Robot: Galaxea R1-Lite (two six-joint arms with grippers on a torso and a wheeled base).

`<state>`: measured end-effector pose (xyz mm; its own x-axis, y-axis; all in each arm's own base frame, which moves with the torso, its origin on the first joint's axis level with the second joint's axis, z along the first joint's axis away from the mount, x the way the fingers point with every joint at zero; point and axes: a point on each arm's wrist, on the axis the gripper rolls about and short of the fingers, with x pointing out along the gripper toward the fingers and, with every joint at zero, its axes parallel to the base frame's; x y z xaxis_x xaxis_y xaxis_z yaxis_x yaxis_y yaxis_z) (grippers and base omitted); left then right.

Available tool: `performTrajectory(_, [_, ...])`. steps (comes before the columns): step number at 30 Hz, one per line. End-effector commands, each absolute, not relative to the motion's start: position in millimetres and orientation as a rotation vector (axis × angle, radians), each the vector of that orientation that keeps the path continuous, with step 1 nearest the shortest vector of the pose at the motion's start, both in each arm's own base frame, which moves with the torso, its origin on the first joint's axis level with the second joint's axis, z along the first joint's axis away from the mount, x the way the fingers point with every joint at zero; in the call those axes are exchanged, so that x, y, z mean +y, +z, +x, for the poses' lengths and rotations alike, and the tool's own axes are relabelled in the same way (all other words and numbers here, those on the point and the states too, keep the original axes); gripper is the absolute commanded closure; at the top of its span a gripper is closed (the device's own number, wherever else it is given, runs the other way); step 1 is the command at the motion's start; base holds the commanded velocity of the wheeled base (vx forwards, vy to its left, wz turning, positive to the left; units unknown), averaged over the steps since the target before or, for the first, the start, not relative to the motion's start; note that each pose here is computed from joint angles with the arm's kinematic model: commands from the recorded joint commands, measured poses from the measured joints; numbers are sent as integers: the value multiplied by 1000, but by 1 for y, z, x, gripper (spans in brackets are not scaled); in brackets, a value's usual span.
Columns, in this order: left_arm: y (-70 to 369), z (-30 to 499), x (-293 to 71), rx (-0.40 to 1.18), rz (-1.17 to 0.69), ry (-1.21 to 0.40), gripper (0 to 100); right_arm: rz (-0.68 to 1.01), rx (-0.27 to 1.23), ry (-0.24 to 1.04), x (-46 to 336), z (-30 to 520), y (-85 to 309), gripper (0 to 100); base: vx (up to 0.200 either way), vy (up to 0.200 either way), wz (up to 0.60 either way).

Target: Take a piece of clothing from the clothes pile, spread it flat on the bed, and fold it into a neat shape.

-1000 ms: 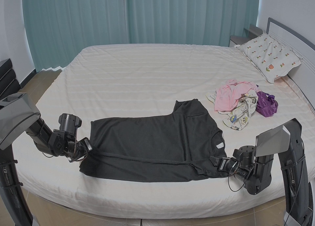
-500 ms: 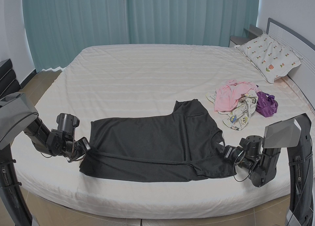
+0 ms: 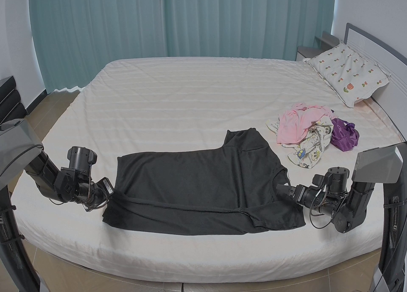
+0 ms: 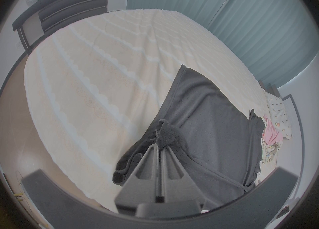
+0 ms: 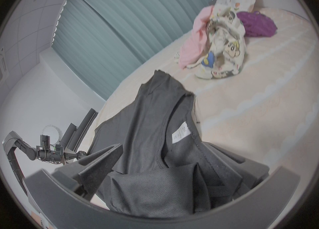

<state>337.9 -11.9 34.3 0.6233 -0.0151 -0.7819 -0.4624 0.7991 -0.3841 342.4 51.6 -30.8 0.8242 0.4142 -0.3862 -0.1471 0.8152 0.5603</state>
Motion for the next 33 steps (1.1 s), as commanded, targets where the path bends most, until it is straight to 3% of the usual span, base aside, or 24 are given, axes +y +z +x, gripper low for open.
performTrajectory(1, [33, 334, -12, 883, -638, 269, 100, 546, 539, 330, 51, 348, -35, 0, 0, 0, 0])
performTrajectory(4, [35, 334, -13, 890, -712, 256, 100, 551, 555, 343, 52, 353, -36, 0, 0, 0, 0])
performTrajectory(25, [34, 332, -7, 901, -770, 239, 100, 420, 635, 396, 55, 340, -60, 0, 0, 0, 0])
performTrajectory(26, [35, 333, -7, 900, -770, 239, 100, 419, 636, 396, 55, 340, -61, 100, 0, 0, 0])
performTrajectory(33, [34, 332, -7, 905, -770, 242, 100, 420, 628, 392, 53, 340, -59, 100, 0, 0, 0])
